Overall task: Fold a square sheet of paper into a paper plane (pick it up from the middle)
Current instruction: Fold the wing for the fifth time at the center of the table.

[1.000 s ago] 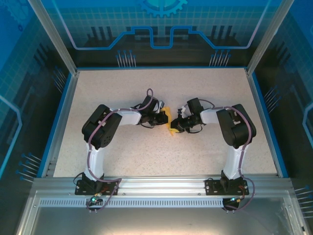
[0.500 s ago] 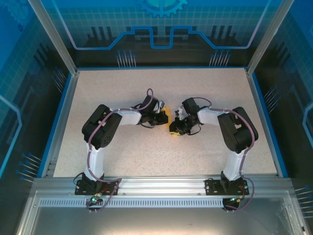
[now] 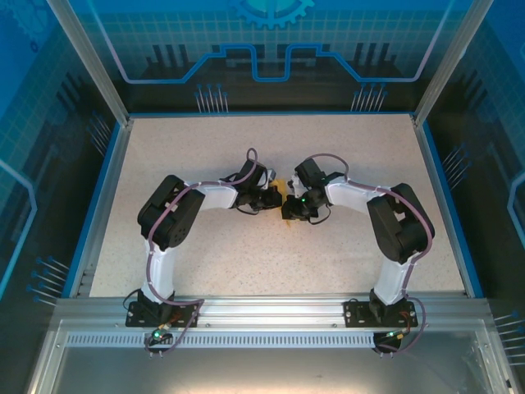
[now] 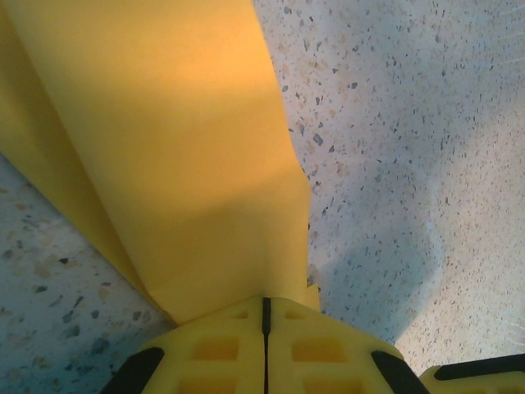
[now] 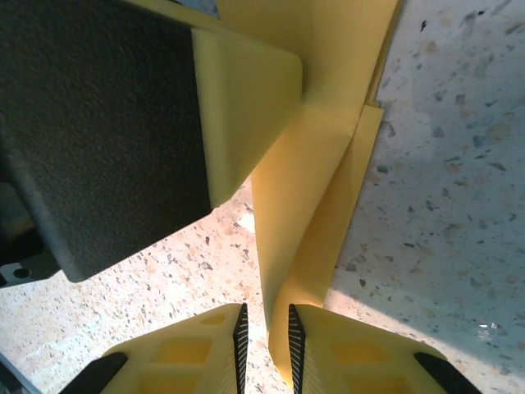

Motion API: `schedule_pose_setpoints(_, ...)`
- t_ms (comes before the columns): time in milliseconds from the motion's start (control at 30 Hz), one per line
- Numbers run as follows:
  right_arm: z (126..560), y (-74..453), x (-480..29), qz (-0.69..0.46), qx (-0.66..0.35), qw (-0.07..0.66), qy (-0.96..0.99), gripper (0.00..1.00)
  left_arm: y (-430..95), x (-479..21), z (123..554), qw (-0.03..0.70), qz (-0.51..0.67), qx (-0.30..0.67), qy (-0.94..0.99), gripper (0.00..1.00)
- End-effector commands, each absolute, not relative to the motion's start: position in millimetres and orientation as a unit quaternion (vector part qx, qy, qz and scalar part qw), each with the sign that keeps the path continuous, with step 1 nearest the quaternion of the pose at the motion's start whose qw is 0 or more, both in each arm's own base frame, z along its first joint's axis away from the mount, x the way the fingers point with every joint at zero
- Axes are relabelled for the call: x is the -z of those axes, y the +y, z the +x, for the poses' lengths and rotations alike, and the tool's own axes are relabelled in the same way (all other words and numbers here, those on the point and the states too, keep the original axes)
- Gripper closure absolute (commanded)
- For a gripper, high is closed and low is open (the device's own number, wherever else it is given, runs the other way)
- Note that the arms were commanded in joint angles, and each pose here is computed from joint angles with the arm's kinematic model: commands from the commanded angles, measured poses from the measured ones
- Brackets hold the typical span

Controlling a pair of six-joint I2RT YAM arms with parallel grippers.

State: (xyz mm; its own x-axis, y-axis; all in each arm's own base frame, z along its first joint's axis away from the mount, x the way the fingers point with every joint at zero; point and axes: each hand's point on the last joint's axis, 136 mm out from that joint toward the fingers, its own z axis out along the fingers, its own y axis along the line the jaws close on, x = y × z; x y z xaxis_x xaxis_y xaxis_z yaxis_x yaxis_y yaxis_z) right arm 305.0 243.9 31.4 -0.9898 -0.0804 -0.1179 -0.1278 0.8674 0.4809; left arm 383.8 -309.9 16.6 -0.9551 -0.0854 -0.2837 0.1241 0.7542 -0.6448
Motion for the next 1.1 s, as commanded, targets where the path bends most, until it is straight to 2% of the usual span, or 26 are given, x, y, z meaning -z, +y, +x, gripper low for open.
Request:
schedule_pose_setpoints(0,301.9,245.4,-25.4,-0.064,-0.238,0.036,0.968,0.77,-292.6,22.7,367.6,0.109,0.0,0.292,0.95,0.92)
schedule_pose_setpoints(333,299.8,246.0,-13.8,-0.054,-0.241,0.023,0.969,0.79,-294.5,17.0,370.5,0.113,0.001,0.295,0.949,0.92)
schedule_pose_setpoints(667,294.6,240.8,-1.7,-0.029,-0.271,0.005,0.962,0.93,-301.7,-8.8,380.2,0.135,0.012,0.309,0.941,0.9)
schedule_pose_setpoints(900,295.8,243.7,-6.5,-0.005,-0.346,0.002,0.938,0.99,-311.7,-43.3,384.2,0.165,0.023,0.351,0.921,0.78)
schedule_pose_setpoints(1067,303.1,250.9,-24.7,0.006,-0.417,0.009,0.909,1.0,-316.2,-53.4,378.8,0.176,0.032,0.382,0.907,0.75)
